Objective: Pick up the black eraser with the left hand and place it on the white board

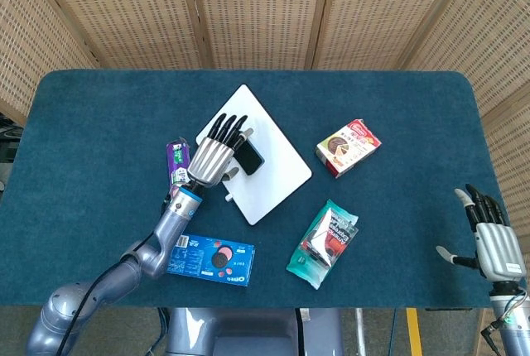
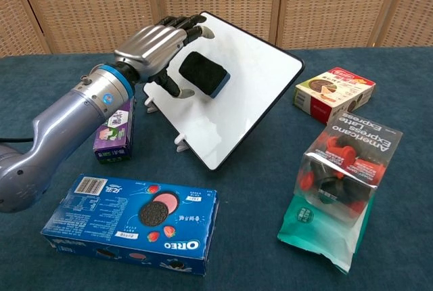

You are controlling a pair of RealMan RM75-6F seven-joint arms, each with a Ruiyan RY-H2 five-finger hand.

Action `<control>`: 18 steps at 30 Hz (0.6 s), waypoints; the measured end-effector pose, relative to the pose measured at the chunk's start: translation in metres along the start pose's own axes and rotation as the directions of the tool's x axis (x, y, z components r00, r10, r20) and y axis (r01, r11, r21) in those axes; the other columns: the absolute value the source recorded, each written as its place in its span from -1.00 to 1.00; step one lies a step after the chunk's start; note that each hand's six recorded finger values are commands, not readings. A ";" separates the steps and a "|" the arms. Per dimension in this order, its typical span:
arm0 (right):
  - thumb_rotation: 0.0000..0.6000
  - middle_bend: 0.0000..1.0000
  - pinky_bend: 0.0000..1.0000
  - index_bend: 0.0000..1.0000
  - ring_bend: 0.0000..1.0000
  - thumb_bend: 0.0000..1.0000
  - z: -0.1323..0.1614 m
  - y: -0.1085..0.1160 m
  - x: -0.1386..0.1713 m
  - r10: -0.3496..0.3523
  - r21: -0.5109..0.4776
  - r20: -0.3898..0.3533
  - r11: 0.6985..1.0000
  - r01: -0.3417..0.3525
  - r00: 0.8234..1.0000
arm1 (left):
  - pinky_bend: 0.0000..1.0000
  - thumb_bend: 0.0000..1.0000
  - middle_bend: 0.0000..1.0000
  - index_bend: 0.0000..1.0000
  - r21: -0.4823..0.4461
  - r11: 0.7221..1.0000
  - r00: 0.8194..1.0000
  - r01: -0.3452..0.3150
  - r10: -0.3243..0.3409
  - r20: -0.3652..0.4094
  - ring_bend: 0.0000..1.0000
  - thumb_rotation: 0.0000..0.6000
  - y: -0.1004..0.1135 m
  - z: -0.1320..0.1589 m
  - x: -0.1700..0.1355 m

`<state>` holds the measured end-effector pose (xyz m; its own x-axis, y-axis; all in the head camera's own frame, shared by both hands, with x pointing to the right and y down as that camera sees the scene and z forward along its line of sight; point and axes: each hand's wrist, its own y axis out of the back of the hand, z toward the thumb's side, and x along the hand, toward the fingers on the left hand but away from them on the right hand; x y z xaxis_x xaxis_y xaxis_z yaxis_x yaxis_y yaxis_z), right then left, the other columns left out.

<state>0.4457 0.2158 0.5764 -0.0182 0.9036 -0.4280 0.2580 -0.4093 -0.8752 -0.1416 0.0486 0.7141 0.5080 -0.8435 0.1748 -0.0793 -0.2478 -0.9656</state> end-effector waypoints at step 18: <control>1.00 -1.00 -1.00 -0.95 -1.00 -0.92 0.000 0.005 0.004 -0.015 0.035 0.007 0.999 0.014 1.000 | -1.00 -0.80 -1.00 -1.00 -0.094 0.993 0.994 -0.076 0.068 -0.083 -1.00 1.00 0.065 -0.060 -0.089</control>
<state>0.4465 0.2172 0.5700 -0.0288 0.9086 -0.4167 0.2238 -0.4005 -0.8886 -0.2432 0.0796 0.6475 0.4289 -0.8948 0.1241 -0.1978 -0.2271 -0.9536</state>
